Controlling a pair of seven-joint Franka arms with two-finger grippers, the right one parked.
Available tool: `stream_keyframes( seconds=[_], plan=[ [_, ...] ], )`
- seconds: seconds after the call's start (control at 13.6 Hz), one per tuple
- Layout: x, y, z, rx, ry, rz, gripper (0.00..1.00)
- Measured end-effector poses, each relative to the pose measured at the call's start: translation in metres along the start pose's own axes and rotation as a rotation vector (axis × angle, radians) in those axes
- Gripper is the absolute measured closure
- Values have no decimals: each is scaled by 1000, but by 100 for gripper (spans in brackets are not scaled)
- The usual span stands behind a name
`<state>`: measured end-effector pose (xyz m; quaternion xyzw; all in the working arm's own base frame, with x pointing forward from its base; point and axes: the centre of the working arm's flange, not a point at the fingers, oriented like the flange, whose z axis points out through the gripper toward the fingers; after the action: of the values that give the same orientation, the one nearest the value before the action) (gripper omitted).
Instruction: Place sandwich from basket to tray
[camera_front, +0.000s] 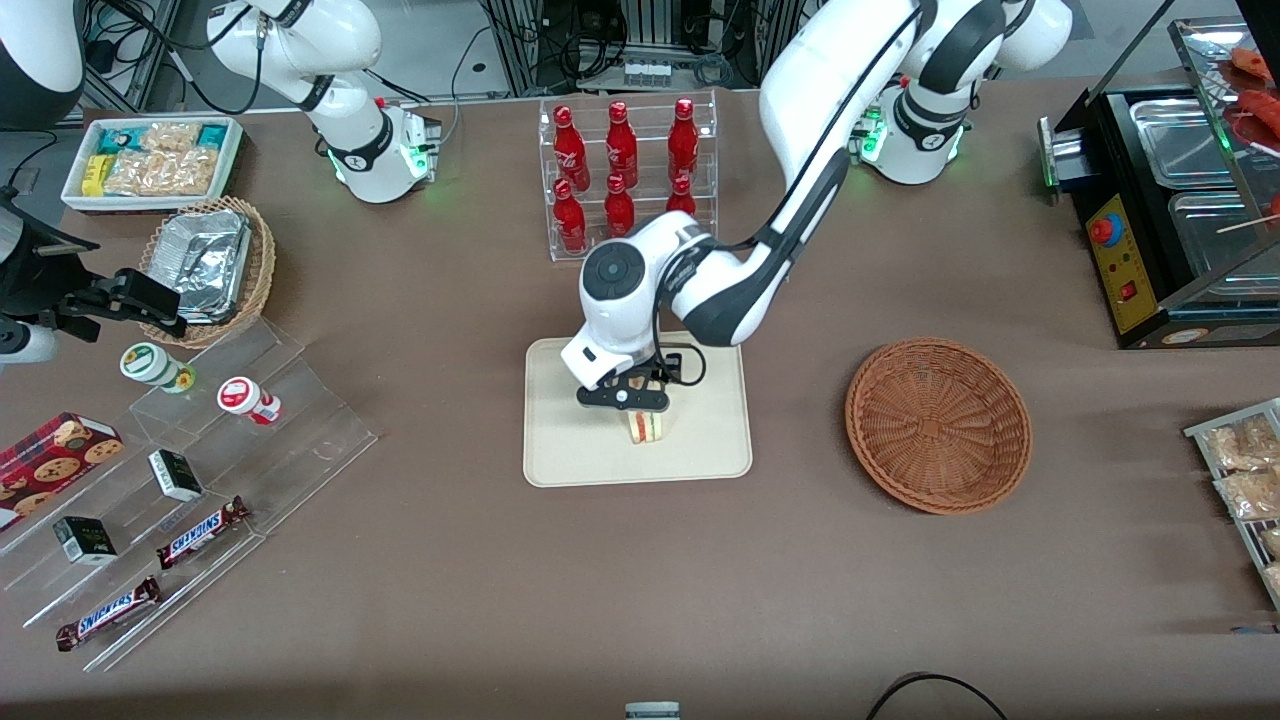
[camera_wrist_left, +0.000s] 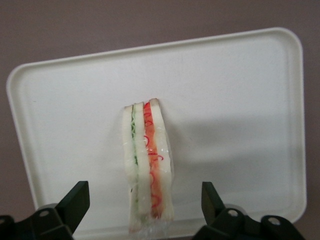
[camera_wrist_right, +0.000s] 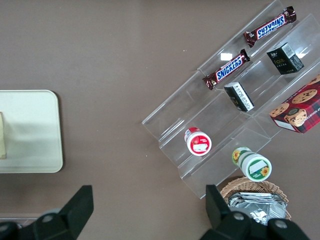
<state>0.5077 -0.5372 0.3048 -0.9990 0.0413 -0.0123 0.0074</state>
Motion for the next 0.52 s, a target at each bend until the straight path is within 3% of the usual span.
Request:
stream_keyframes(
  seconds=[0.22,0.52],
  plan=[
    [19,-37,-70,6,22,-57,0],
    [60,-150,-143,55,-1,-170,0]
  ],
)
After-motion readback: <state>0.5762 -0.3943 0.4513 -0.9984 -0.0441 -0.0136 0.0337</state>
